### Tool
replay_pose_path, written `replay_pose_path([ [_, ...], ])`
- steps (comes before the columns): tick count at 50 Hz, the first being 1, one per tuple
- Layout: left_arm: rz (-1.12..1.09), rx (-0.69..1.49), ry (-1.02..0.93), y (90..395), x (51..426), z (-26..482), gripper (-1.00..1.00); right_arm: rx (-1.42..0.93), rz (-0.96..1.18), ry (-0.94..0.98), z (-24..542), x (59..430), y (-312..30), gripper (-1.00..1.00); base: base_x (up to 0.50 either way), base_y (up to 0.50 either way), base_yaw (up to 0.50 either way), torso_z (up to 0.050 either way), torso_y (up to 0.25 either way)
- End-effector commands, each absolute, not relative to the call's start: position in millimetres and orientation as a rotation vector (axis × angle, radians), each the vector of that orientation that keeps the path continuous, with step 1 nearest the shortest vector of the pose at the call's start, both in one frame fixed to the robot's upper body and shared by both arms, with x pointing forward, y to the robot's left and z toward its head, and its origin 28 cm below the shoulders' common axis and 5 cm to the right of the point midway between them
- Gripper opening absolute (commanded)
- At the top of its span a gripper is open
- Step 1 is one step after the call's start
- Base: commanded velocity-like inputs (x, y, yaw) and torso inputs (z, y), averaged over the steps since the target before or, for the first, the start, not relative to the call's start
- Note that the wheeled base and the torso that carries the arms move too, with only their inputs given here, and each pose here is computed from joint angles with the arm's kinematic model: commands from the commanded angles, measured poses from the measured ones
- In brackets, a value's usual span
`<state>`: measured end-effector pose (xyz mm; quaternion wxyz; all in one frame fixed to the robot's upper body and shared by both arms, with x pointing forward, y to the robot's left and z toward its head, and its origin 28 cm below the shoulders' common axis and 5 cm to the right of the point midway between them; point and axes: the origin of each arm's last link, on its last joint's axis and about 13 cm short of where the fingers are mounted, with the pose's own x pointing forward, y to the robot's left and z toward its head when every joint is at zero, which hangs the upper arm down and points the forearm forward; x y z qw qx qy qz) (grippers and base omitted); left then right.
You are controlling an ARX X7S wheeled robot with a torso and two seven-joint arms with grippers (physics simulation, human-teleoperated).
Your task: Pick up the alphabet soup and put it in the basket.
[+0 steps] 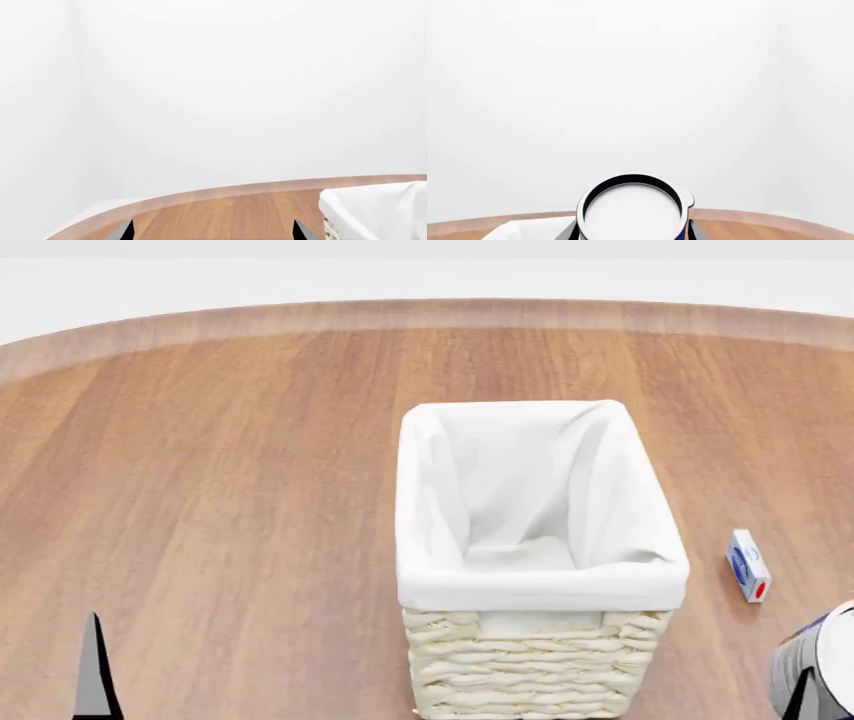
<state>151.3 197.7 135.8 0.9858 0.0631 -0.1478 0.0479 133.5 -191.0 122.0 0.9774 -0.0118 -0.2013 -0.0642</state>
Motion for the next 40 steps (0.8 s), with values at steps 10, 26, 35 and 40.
replay_pose_path([
  [10,0.098,0.128,-0.295,198,152,135,1.0,-0.092,-0.034,-0.569,188,177,-174,-1.0,0.0,0.0,0.0,0.0,0.001],
  [26,0.102,0.122,-0.296,200,153,135,1.0,-0.051,0.074,-0.694,247,212,-151,-1.0,0.0,0.0,0.0,0.0,0.001],
  [35,0.104,0.121,-0.297,201,153,136,1.0,-0.01,0.11,-0.681,257,245,-137,-1.0,0.0,0.0,0.0,0.0,0.0],
  [40,0.105,0.12,-0.295,201,153,135,1.0,0.024,0.138,-0.663,264,266,-133,-1.0,0.0,0.0,0.0,0.0,0.0],
])
